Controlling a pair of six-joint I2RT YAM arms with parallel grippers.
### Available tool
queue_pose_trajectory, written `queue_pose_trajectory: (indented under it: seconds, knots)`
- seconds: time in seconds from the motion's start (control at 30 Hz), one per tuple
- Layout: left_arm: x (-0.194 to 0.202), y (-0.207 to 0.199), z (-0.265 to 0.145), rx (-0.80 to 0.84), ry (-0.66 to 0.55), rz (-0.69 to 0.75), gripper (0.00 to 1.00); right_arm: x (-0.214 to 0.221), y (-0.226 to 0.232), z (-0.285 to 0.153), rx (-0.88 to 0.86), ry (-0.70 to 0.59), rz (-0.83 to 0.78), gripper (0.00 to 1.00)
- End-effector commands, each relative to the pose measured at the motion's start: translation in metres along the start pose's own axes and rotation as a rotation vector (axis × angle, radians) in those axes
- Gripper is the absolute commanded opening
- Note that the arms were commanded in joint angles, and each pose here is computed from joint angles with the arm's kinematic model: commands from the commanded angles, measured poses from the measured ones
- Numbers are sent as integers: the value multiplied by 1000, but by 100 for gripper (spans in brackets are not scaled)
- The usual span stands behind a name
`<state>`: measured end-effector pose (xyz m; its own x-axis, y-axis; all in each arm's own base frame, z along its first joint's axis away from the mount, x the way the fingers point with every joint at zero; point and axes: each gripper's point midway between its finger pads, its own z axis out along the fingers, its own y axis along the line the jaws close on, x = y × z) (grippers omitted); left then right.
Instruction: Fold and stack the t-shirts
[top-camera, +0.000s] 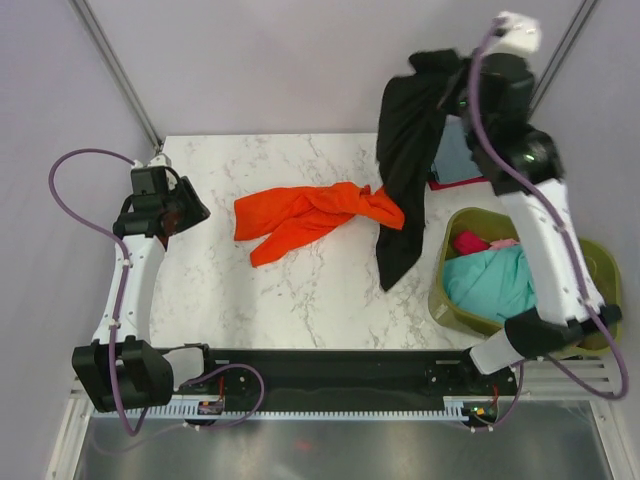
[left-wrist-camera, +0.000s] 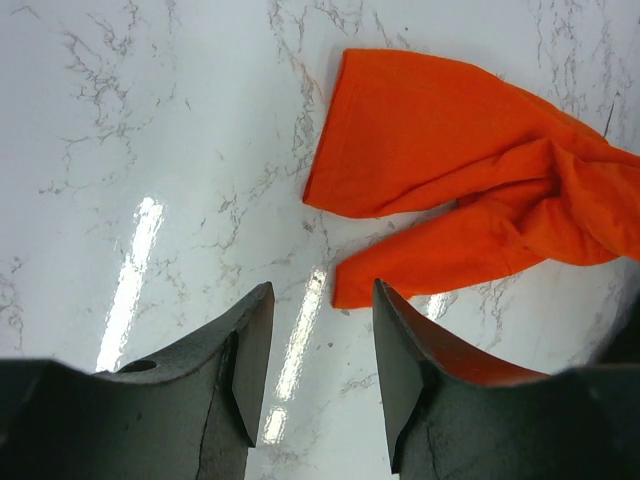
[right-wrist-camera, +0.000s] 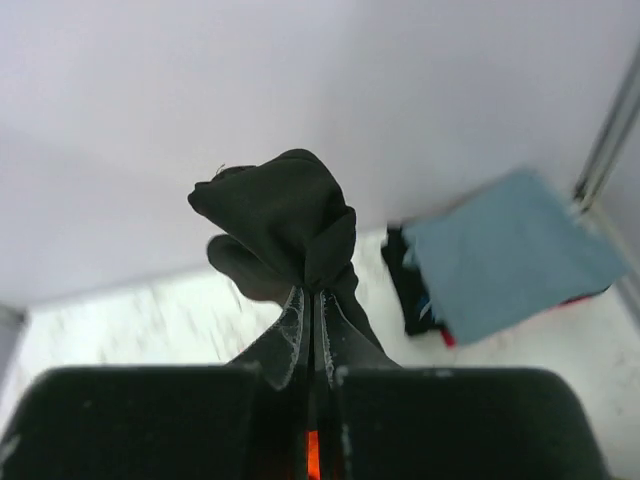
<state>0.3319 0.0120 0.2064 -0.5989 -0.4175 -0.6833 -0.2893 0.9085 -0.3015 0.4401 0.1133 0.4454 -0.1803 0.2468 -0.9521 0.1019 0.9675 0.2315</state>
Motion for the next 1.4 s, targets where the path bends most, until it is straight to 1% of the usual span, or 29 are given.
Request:
queue_pose_trajectory:
  seconds: [0.0,0.07,0.1,0.17,0.2,0.23,0.27,0.37,0.4,0.47,0.6,0.67,0.7,0.77,0.8,0.87,0.9,0.97,1.0,1.03,1.07,1.1,1.13,1.17,1.2,1.23,1.27,1.33,1.37]
  knots:
    - [-11,0,-7,1,-60,50,52,-102,-58,-93,146,-276,70,0]
    - [-10,-1,-7,4,-56,51,52,-122,-72,-123,172,-344,92,0]
    - [-10,-2,-6,5,-56,52,52,-137,-82,-150,170,-397,124,0]
    - [-10,-2,-7,6,-57,54,52,-148,-96,-176,189,-442,148,0]
    - [-10,-2,-6,4,-56,54,51,-156,-106,-199,185,-481,170,0]
    - [-9,-2,-6,5,-55,55,52,-158,-111,-209,186,-495,179,0]
    - [-10,-3,-7,7,-56,55,52,-163,-119,-228,185,-526,198,0]
    - [-8,-4,-6,9,-51,57,51,-161,-135,-248,212,-544,212,0]
    - [-9,-4,-6,11,-53,57,51,-161,-144,-261,233,-558,223,0]
    - [-8,-5,-6,12,-51,61,51,-157,-151,-269,242,-559,221,0]
    - [-6,-6,-5,12,-46,66,51,-147,-156,-271,254,-538,206,0]
    - [-5,-7,-5,14,-44,69,51,-127,-159,-262,272,-498,196,0]
    - [-4,-8,-4,15,-41,71,51,-101,-157,-241,290,-431,157,0]
    - [-2,-11,-2,19,-35,83,51,-70,-161,-225,312,-379,158,0]
    - [0,-12,0,15,-26,92,51,-29,-161,-197,343,-288,101,0]
    - [5,-16,3,19,-7,110,51,9,-162,-174,370,-215,85,0]
    - [7,-18,4,24,-3,117,51,43,-165,-156,395,-143,46,0]
    - [12,-18,7,12,16,135,51,72,-167,-138,437,-78,34,0]
    - [17,-27,8,28,28,160,52,89,-171,-132,458,-40,18,2]
    - [22,-29,10,32,46,177,52,98,-171,-128,459,-18,21,8]
    - [31,-36,14,45,76,201,52,113,-162,-121,407,37,36,50]
    - [40,-39,17,45,110,220,52,131,-157,-116,371,89,39,74]
    - [46,-44,18,54,133,241,52,144,-148,-112,322,133,50,88]
    - [60,-55,24,70,182,279,52,160,-127,-109,203,202,72,98]
    - [69,-57,25,61,217,296,52,176,-127,-108,195,242,65,98]
    - [76,-64,26,59,233,321,52,182,-127,-110,195,257,63,98]
    - [83,-63,30,31,252,336,52,182,-128,-112,192,255,54,98]
    - [92,-61,30,-2,277,336,52,171,-136,-118,225,206,7,98]
    - [93,-59,29,-13,276,333,52,166,-128,-123,192,192,-13,98]
